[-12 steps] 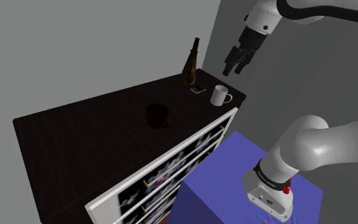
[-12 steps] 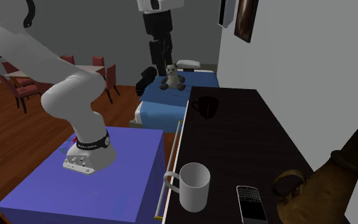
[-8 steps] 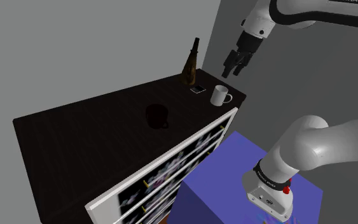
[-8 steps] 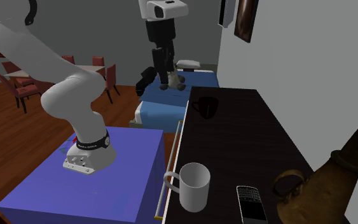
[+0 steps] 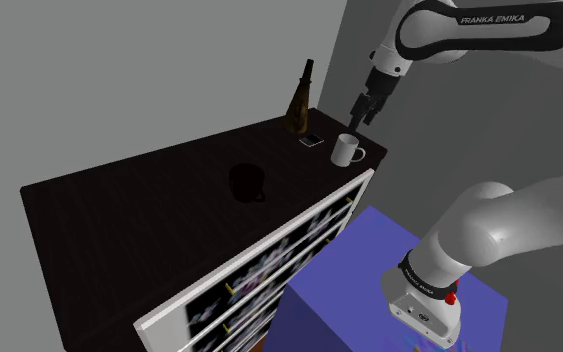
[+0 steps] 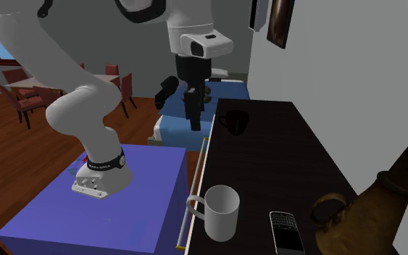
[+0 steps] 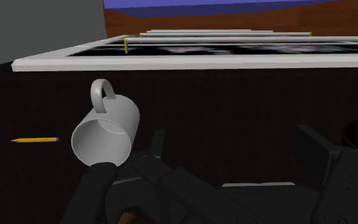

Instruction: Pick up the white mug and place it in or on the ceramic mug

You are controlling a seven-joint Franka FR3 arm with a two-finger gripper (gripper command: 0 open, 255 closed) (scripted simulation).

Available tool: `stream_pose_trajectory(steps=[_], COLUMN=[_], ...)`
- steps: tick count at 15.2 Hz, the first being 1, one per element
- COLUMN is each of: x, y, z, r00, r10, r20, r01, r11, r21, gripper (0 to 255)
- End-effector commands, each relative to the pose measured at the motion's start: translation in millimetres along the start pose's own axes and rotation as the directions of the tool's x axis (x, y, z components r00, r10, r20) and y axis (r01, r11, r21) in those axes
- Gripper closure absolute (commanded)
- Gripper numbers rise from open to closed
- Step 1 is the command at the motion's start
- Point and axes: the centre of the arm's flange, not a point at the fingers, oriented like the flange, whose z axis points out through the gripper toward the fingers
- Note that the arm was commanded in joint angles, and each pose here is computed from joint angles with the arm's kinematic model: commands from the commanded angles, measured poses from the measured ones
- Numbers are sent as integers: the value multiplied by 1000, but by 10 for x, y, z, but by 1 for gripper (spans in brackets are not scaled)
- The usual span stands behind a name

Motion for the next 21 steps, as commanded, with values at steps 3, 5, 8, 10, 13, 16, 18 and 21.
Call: stream_pose_trajectory(steps=[3, 5, 8, 10, 13, 16, 18, 21], x=[199, 294, 440, 538, 689, 816, 806, 793], y=[414, 615, 917, 1118, 1419, 1668, 1676, 1688], z=[266, 398, 594, 725, 920, 1080, 1185, 1342], r00=[999, 999, 997, 995, 992, 989, 989, 989], r10=[-29, -42, -63, -76, -96, -112, -112, -112], r20=[22, 34, 51, 63, 81, 96, 96, 96], r01=[29, 43, 65, 79, 100, 118, 118, 118], r11=[999, 999, 997, 996, 993, 991, 991, 991], r21=[-17, -26, -37, -45, -56, -65, -65, -65], gripper=[0, 0, 0, 0, 0, 0, 0, 0])
